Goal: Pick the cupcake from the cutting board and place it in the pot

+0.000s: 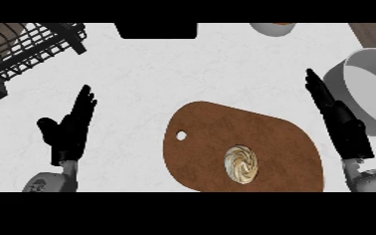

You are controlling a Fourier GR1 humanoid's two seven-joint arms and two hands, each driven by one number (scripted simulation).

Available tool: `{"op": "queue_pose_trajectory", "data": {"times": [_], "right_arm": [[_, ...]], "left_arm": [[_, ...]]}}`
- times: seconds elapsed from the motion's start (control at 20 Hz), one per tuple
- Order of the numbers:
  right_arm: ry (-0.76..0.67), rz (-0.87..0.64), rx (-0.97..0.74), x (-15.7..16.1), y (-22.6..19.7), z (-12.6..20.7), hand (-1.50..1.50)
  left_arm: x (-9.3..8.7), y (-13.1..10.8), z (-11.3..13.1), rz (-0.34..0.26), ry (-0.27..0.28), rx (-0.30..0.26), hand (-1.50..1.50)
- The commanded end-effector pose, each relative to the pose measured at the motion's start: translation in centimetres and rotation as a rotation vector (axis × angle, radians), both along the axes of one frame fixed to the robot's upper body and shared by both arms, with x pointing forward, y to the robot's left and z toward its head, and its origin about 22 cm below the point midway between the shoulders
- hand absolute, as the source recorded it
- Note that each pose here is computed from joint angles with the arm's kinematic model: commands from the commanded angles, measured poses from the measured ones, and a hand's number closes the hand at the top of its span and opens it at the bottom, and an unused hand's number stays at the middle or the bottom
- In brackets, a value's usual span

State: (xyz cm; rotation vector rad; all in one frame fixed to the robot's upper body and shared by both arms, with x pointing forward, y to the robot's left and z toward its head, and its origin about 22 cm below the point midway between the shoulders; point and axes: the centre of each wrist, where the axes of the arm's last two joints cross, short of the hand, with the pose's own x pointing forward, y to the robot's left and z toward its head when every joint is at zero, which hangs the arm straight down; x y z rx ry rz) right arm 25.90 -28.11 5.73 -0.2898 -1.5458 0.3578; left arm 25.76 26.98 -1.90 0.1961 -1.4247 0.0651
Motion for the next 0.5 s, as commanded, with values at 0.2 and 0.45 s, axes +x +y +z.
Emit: {"op": "queue_pose_trajectory", "data": {"times": [0.2, 0.45], "right_arm": [[-0.718, 0.406, 0.208, -0.3, 2.3, 9.4, 1.5], [-0.756, -0.013, 0.014, -4.2, -4.7, 2.0, -1.5]], "left_arm": [[0.8, -0.9, 2.1, -0.019, -0.201, 0.025, 0.0], [-0.8, -3.3, 2.4, -0.065, -0.24, -0.024, 0.0]]}}
